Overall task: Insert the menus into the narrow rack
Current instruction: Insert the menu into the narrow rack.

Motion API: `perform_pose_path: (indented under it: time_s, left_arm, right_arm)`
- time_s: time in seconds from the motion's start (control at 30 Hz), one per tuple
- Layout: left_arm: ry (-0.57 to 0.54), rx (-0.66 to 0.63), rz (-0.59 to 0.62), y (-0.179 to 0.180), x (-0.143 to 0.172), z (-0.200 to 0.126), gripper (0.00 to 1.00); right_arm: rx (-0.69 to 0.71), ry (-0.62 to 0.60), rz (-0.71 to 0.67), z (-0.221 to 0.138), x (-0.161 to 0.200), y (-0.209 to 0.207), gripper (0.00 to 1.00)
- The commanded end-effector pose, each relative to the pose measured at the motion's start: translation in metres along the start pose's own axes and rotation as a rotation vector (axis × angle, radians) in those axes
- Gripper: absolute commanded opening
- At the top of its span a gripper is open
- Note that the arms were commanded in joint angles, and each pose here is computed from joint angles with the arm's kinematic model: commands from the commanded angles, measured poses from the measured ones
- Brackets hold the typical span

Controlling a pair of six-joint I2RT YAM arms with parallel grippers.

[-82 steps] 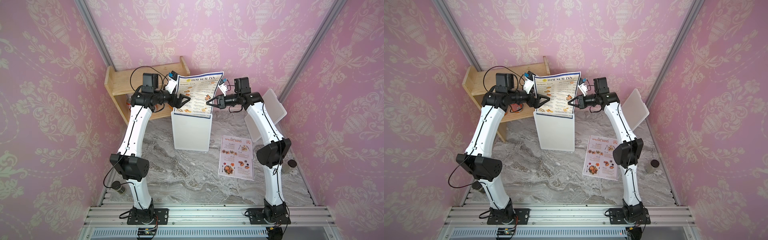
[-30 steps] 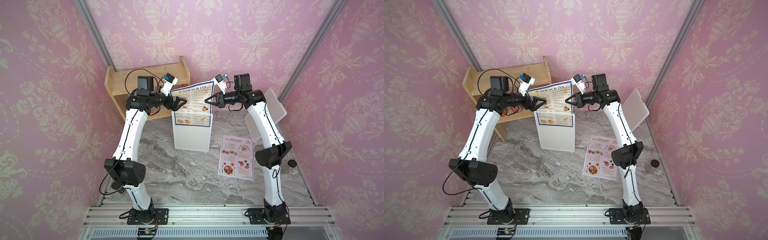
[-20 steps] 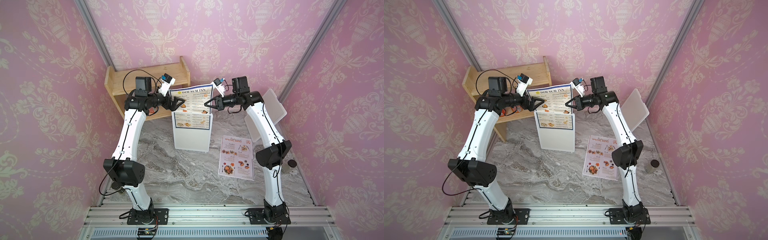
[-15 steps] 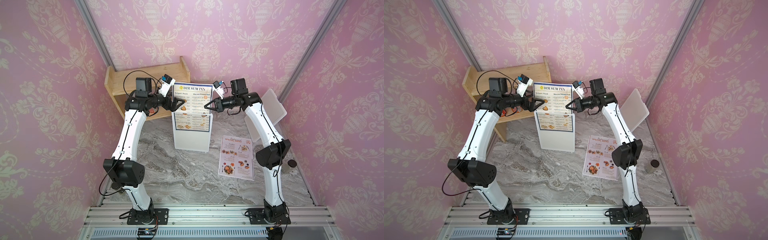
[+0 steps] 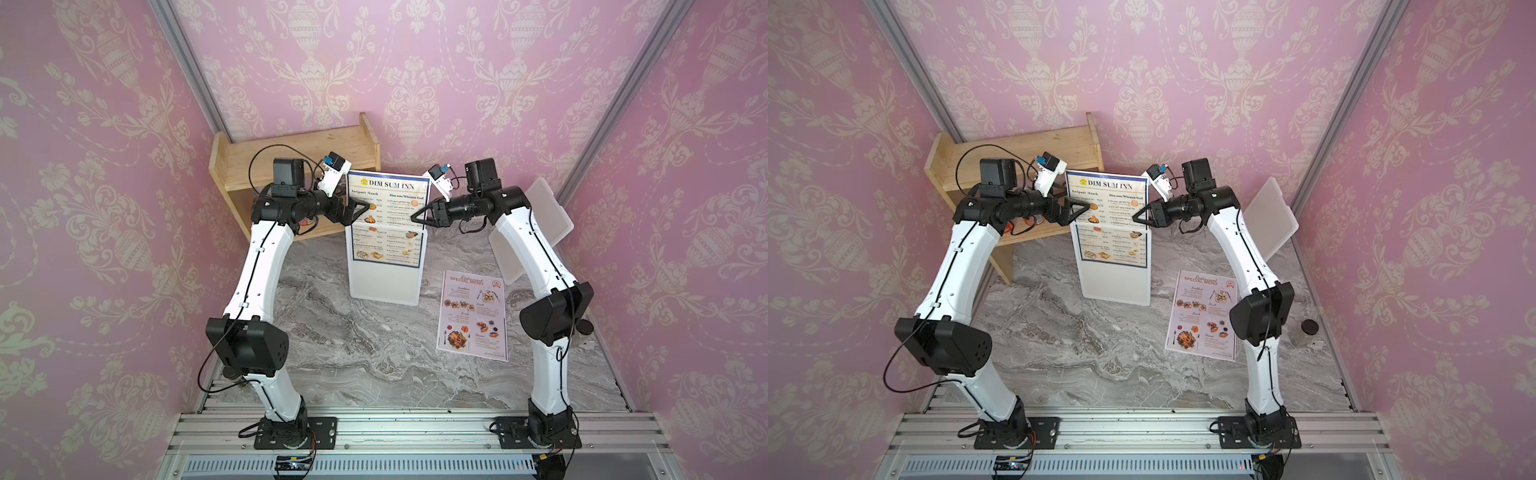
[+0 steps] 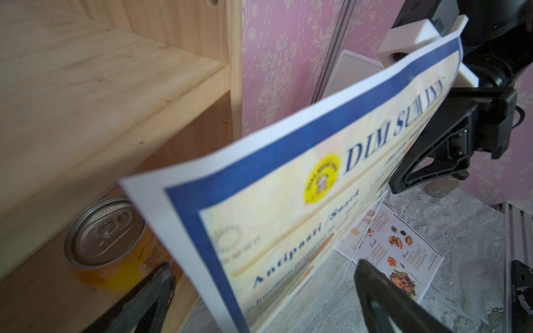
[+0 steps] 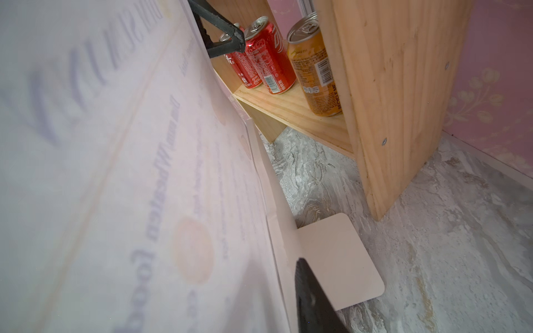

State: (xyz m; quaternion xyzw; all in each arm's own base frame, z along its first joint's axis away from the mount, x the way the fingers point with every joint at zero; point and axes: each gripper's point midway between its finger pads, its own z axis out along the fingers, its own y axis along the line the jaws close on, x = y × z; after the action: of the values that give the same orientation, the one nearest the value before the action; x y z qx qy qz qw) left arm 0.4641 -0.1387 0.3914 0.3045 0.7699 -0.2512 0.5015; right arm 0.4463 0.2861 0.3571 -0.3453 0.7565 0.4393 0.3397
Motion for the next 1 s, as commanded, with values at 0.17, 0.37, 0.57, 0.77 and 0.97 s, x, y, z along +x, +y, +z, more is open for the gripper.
perform_pose_path:
  time_s: [0.17,0.37,0.57,0.77,0.97]
  left_arm:
    - [-0.031,0.003,0.006,-0.008,-0.009,-0.012,0.99]
    - [-0.034,0.003,0.006,-0.009,-0.007,-0.012,0.99]
    - [-0.035,0.008,-0.002,-0.011,-0.002,-0.012,0.99]
    - [-0.033,0.009,-0.003,-0.014,0.002,-0.014,0.99]
    - [-0.028,0.006,-0.001,-0.014,0.005,-0.015,0.99]
  right_arm:
    - [-0.009,-0.068,-0.063,-0.007,-0.034,0.016,0.38]
    - [-0.007,-0.051,-0.064,-0.004,-0.028,0.017,0.15]
    - [-0.003,-0.028,-0.055,-0.002,-0.018,0.016,0.06]
    - [0.0,-0.011,-0.049,0.0,-0.011,0.014,0.04]
    - [0.002,0.005,-0.044,-0.001,-0.002,0.015,0.05]
